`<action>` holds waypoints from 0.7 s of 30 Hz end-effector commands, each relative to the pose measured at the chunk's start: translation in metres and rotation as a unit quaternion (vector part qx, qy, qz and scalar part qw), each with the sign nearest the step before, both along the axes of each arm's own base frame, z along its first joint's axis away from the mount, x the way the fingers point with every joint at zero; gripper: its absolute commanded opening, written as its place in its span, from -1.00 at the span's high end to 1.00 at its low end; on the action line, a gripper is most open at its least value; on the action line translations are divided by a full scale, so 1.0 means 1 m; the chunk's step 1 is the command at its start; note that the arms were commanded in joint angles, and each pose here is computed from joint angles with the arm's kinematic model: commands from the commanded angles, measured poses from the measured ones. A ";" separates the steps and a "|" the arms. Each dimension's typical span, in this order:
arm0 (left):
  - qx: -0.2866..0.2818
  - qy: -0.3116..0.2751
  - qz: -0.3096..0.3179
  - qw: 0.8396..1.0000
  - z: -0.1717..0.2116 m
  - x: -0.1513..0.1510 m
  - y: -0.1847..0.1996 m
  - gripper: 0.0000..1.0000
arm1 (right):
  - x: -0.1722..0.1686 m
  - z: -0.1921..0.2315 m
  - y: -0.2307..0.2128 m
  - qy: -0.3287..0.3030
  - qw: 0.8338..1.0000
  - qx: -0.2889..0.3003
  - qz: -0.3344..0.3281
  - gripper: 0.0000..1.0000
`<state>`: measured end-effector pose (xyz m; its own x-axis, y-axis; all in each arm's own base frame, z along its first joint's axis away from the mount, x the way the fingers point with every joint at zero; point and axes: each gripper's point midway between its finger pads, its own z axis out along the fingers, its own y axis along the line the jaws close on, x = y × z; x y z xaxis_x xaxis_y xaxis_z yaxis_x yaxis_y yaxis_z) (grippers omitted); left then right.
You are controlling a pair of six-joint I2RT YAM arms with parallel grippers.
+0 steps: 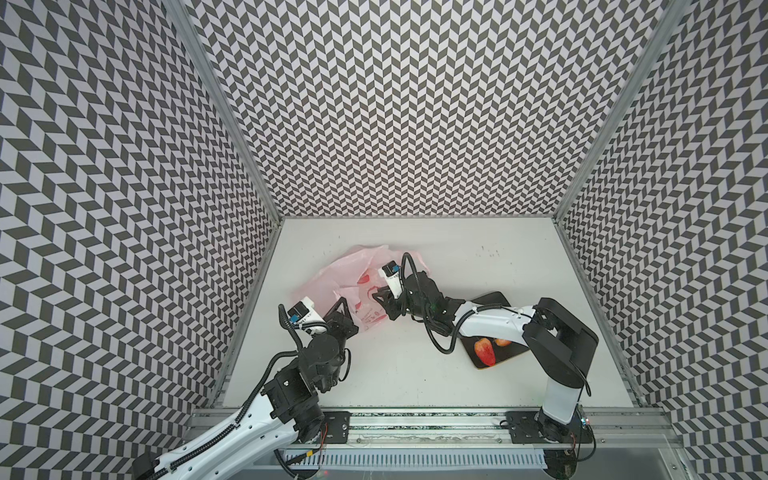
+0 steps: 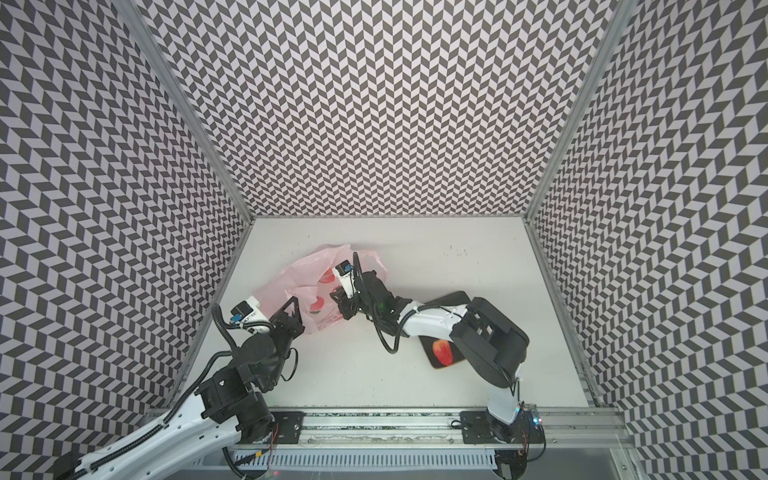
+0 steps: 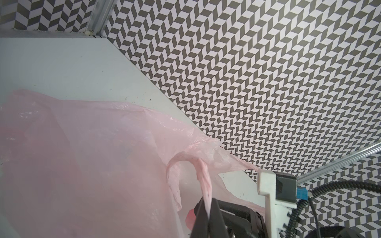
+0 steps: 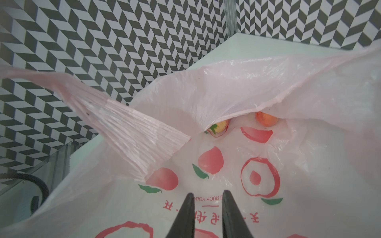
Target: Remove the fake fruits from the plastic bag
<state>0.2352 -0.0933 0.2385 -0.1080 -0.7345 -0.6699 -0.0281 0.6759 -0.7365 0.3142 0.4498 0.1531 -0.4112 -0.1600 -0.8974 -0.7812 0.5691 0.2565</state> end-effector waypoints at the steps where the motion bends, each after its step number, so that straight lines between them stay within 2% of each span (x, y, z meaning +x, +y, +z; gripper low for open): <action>1: 0.010 -0.003 -0.005 1.000 0.011 -0.004 0.003 1.00 | 0.016 -0.007 0.015 -0.038 0.999 -0.003 0.000 0.52; 6: 0.044 0.045 -0.010 0.998 0.008 -0.012 0.010 1.00 | 0.032 -0.041 0.023 -0.022 0.999 -0.035 -0.019 0.52; 13: 0.078 0.137 0.005 0.988 -0.011 -0.024 0.024 1.00 | 0.039 -0.086 0.022 0.044 0.995 -0.078 -0.052 0.19; 16: 0.087 0.173 0.016 0.981 -0.019 -0.027 0.028 1.00 | 0.036 -0.100 0.017 0.068 0.991 -0.099 -0.057 0.10; 21: 0.099 0.192 0.003 0.976 -0.024 -0.028 0.021 1.00 | 0.016 -0.123 0.000 0.109 0.983 -0.137 -0.057 0.02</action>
<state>0.2143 -0.0774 0.2205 -0.3433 -0.6066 -0.7171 -0.2492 0.7949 -0.5531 0.3390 0.4582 0.0406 -0.5798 -0.3137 -0.7520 -0.6765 0.6997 0.2297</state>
